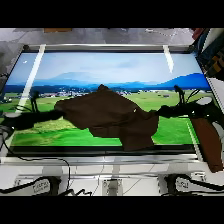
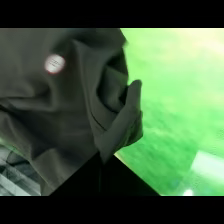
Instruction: Fold the clothes and pants, and hang the long-sleeved shirts on hangers.
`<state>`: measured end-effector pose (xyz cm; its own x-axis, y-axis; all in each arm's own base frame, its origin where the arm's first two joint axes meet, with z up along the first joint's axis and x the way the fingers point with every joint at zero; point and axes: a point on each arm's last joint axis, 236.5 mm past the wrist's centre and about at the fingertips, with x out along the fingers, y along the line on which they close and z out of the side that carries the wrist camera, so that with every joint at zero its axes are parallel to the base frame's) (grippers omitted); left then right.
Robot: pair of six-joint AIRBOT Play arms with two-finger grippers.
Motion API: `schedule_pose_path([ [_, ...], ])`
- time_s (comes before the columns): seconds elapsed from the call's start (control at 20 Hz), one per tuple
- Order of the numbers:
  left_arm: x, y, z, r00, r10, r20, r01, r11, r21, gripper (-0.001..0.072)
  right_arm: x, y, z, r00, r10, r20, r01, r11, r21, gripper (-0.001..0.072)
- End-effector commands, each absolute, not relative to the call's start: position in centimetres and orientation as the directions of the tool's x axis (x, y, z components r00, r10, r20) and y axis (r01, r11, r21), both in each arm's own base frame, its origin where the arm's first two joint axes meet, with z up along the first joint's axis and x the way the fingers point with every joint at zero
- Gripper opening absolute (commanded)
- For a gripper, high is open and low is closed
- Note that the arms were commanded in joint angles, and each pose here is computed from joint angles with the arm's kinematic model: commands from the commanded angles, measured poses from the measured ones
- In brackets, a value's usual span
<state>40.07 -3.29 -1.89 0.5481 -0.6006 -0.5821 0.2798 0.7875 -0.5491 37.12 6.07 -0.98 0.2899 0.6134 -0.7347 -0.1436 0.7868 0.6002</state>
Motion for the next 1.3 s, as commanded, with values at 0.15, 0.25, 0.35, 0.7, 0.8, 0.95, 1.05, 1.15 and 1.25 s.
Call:
schedule_pose_path([
  [0.15, 43.5, -2.3, 23.7, 0.808, -0.536, -0.244, 0.465, 0.835, -0.296, 0.0012, 40.9, 4.7, 14.7, 0.580, 0.521, -0.626, -0.359, 0.853, 0.378, 0.0012],
  [0.25, 41.3, -1.4, 30.5, 0.869, -0.474, -0.142, 0.450, 0.876, -0.172, 0.0012, 40.4, 3.9, 20.7, 0.690, 0.453, -0.565, -0.388, 0.890, 0.239, 0.0012],
  [0.35, 38.3, -0.6, 35.6, 0.918, -0.395, -0.044, 0.391, 0.918, -0.069, 0.0012, 38.7, 3.6, 26.6, 0.783, 0.392, -0.483, -0.393, 0.914, 0.104, 0.0012],
  [0.7, 27.7, -1.5, 45.6, 0.953, -0.218, 0.210, 0.184, 0.969, 0.167, 0.0012, 26.3, 5.7, 42.3, 0.949, 0.288, -0.126, -0.310, 0.924, -0.223, 0.0012],
  [0.8, 25.8, -1.4, 47.1, 0.953, -0.158, 0.258, 0.117, 0.979, 0.168, 0.0012, 23.0, 6.3, 44.9, 0.962, 0.270, -0.026, -0.268, 0.931, -0.246, 0.0012],
  [0.95, 25.1, 0.5, 46.6, 0.971, -0.041, 0.234, 0.030, 0.998, 0.050, 0.0011, 21.1, 5.7, 47.3, 0.973, 0.217, 0.077, -0.188, 0.942, -0.279, 0.0010],
  [1.05, 26.8, 2.5, 42.1, 0.998, 0.008, 0.065, -0.003, 0.997, -0.080, 0.0011, 23.7, 4.2, 45.9, 0.983, 0.182, 0.016, -0.175, 0.964, -0.200, 0.0009],
  [1.15, 28.8, 2.5, 34.6, 0.978, -0.068, -0.198, 0.029, 0.981, -0.191, 0.0011, 28.2, 3.3, 41.1, 0.966, 0.205, -0.161, -0.222, 0.970, -0.095, 0.0009],
  [1.25, 30.6, 1.4, 26.8, 0.887, -0.214, -0.409, 0.083, 0.946, -0.315, 0.0012, 32.8, 2.8, 33.8, 0.885, 0.260, -0.387, -0.266, 0.963, 0.038, 0.0010],
])
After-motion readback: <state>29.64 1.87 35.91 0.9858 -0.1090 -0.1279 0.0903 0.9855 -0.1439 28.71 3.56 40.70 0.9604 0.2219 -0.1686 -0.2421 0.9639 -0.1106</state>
